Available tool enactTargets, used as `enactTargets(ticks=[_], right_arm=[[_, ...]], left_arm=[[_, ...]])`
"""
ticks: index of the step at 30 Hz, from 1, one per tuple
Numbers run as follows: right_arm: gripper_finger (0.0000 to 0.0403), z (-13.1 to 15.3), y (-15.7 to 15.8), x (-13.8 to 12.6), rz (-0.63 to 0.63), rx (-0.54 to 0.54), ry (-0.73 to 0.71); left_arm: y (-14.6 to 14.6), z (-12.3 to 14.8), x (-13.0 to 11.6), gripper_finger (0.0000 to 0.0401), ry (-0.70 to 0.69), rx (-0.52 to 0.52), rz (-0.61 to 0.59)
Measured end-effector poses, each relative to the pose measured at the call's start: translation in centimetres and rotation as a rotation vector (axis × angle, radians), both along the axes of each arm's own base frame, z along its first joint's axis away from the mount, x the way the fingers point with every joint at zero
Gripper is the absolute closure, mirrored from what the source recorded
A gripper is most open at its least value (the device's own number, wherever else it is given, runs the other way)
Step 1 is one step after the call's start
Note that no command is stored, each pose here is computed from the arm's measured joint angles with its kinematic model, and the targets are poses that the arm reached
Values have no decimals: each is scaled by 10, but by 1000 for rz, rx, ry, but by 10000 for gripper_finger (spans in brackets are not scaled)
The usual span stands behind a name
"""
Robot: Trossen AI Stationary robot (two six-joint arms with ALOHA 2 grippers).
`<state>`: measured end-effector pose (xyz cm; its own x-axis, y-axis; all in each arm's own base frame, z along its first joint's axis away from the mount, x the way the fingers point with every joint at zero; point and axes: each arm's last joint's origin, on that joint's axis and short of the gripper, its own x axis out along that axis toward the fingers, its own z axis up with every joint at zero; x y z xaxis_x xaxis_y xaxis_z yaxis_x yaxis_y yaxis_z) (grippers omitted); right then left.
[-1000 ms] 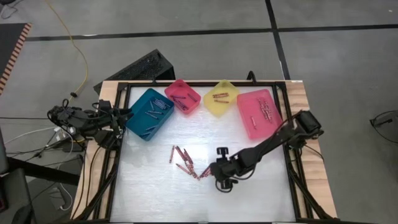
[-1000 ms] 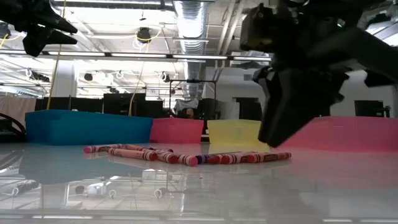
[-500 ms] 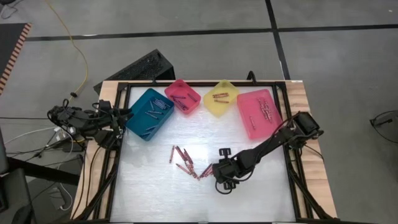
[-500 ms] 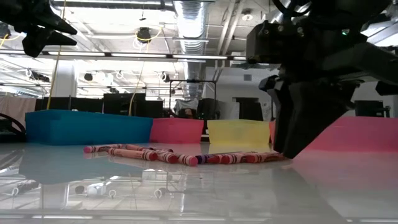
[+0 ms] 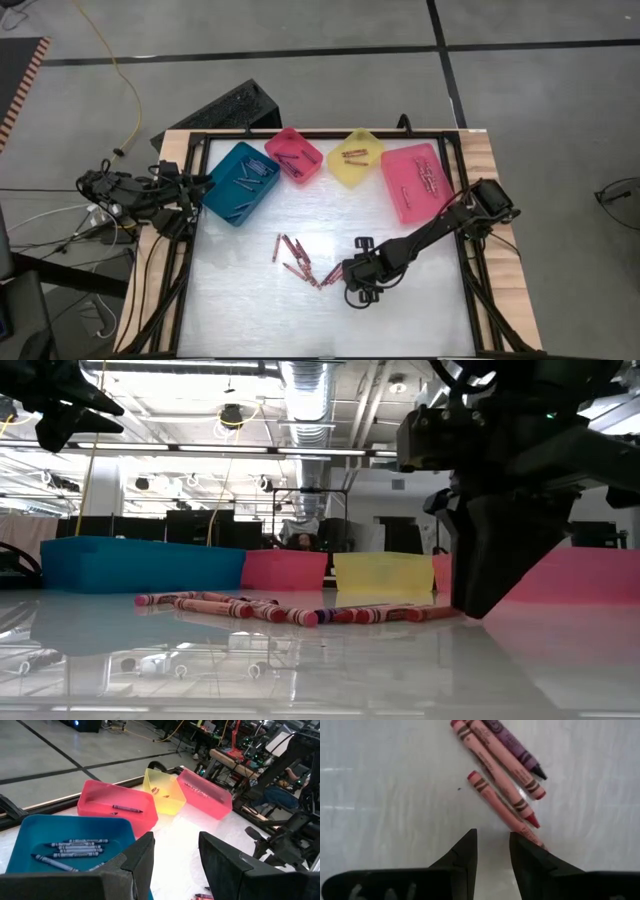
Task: Sort crayons
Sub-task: Put the red crayon into the yellow bin
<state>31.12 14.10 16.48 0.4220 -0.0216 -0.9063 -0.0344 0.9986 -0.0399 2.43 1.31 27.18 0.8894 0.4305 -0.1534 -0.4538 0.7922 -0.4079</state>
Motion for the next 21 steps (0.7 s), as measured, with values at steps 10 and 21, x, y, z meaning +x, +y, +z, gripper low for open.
enactTargets(ticks=[10, 21], right_arm=[[278, 3, 3, 2, 10, 31, -12], [278, 32, -2, 16, 78, -71, -27]], left_arm=[[0, 0, 0, 256, 0, 1, 0], [0, 0, 0, 256, 0, 1, 0]])
